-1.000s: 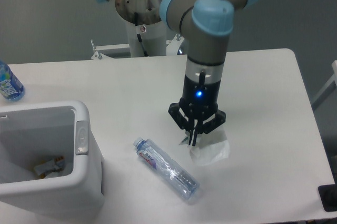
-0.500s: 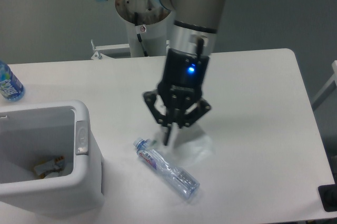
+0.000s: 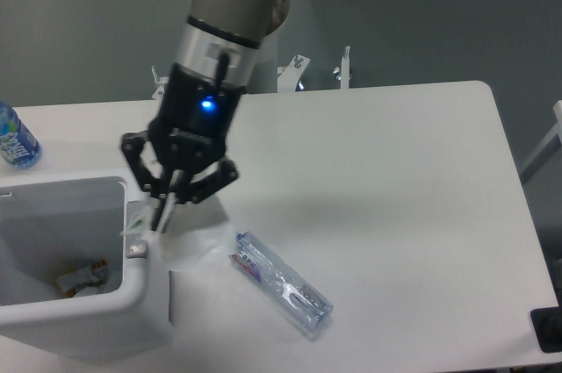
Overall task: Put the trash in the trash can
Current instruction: 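Lift the tissue and carry it over the white trash bin, then lower the tissue into the bin and open the gripper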
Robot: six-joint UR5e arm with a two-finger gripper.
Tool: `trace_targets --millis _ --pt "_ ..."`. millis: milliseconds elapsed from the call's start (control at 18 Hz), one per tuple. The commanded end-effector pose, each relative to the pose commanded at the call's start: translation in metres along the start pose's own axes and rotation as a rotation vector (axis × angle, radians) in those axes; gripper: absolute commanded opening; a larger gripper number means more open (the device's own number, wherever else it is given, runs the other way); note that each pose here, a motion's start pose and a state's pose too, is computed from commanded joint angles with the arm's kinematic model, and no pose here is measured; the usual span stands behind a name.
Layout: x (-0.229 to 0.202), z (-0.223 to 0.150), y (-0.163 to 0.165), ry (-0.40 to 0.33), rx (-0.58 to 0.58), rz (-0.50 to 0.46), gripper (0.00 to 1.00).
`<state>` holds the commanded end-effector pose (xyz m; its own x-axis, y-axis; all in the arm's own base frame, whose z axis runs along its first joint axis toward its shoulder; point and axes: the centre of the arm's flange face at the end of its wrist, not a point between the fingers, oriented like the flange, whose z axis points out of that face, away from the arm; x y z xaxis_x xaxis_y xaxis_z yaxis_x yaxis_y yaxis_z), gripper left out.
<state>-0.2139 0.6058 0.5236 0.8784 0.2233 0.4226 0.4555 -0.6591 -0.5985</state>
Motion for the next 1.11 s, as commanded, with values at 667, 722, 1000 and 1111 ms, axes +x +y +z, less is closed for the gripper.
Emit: trace_targets --millis 667,722,1000,1111 --pt "0.039 0.059 0.021 0.061 -0.091 0.046 0.07" --pt "0.039 0.061 0.022 0.06 -0.094 0.047 0.08" --pt "0.045 0.071 0.025 0.073 -0.105 0.108 0.57" --pt "0.05 0.063 0.018 0.068 -0.087 0.149 1.0"
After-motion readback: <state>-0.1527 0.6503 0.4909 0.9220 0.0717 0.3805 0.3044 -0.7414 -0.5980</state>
